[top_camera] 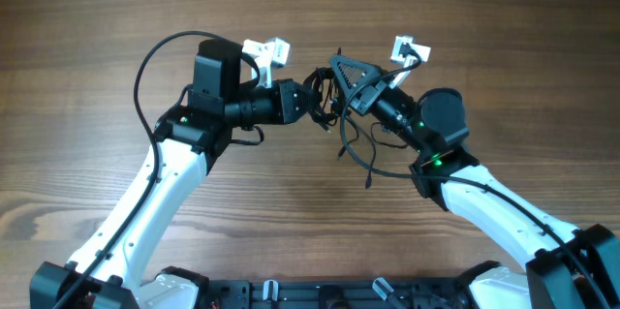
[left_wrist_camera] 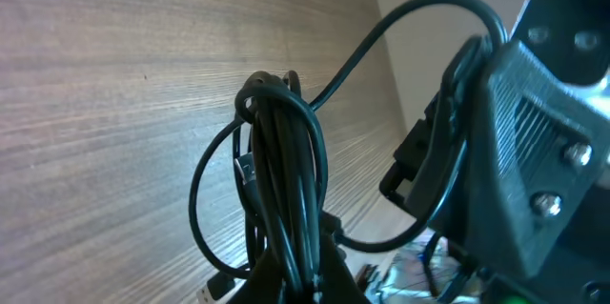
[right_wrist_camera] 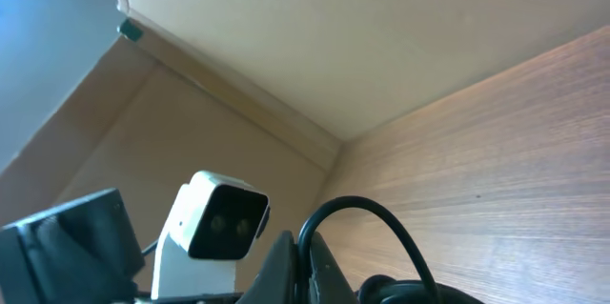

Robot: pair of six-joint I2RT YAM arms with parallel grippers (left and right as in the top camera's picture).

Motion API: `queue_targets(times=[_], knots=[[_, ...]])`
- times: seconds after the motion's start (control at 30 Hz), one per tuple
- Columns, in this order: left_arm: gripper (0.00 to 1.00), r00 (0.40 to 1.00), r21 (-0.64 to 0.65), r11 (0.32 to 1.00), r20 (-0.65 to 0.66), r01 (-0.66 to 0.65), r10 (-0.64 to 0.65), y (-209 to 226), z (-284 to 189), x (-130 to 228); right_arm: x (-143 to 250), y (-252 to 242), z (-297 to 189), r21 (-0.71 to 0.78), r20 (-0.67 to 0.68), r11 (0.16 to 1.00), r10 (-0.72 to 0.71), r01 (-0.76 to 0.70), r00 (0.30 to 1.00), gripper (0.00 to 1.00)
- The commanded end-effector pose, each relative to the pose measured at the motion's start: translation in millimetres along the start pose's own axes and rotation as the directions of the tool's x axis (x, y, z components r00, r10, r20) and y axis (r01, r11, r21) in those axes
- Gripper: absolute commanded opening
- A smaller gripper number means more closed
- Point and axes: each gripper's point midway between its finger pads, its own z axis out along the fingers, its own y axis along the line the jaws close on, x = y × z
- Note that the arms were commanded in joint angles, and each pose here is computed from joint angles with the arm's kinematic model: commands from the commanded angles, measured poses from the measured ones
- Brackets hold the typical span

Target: Untangle cables

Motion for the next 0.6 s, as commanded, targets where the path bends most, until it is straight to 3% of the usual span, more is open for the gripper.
queue_targets(times=[0.0,0.1,0.23,0.4,0.57], knots=[[0.04,0.998,0.033,0.997,0.006,0.066,-0.066,-9,0,-5,8,3,-1,-0.013,-0.044,0.998,-0.056,0.056,0.997,0.05],[0.04,0.995,0.050,0.994,0.022,0.093,-0.094,-13,0,-11,22,-14,-2,0.041,-0.111,0.990,-0.128,0.133,0.986,0.04],[0.04,0.996,0.068,0.993,0.004,0.092,-0.092,-17,0,-8,17,-40,-5,0.167,-0.080,0.975,-0.134,0.146,0.988,0.05],[0.04,0.997,0.081,0.993,0.009,0.080,-0.081,-20,-1,-10,22,-49,-7,0.204,-0.103,0.969,-0.122,0.141,0.987,0.05],[0.04,0.998,0.125,0.992,0.066,0.006,-0.015,-32,-2,-24,50,-43,-10,0.137,-0.239,0.983,-0.088,0.124,0.967,0.05]])
